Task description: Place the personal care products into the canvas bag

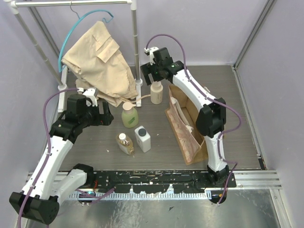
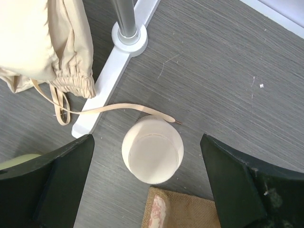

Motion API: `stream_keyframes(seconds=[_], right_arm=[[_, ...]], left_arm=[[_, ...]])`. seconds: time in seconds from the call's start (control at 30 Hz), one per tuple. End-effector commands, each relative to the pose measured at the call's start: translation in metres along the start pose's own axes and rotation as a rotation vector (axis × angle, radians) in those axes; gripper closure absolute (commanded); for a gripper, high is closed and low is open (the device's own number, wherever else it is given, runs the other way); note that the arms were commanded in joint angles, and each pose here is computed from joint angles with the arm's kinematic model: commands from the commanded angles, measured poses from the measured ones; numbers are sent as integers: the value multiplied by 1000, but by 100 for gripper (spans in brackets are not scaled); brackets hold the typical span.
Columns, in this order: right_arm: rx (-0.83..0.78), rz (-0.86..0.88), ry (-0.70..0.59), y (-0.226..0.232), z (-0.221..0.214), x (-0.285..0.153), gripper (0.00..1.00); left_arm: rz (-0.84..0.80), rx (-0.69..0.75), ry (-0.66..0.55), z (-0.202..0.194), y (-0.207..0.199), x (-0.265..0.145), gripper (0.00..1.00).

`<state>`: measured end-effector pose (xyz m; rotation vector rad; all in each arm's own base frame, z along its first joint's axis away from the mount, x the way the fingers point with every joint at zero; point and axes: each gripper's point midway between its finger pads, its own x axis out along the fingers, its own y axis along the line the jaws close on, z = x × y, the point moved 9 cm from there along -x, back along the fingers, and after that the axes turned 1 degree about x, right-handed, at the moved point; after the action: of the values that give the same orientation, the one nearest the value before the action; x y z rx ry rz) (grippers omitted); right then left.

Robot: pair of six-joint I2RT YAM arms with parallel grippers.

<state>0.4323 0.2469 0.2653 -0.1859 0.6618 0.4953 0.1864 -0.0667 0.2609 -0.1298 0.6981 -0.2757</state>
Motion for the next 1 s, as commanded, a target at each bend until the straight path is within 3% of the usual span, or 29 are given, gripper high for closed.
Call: stream_keyframes(seconds=[0.0, 0.7, 0.97], right_arm=[[12, -66, -34, -2, 22, -12, 0], [-79, -57, 276, -4, -39, 41, 0], [-95, -53, 311, -4, -55, 55, 0]], left_arm=[[12, 6, -17, -2, 2, -3, 2], [-2, -20, 13, -5, 0, 3, 2], [-5, -21, 16, -5, 0, 6, 2]])
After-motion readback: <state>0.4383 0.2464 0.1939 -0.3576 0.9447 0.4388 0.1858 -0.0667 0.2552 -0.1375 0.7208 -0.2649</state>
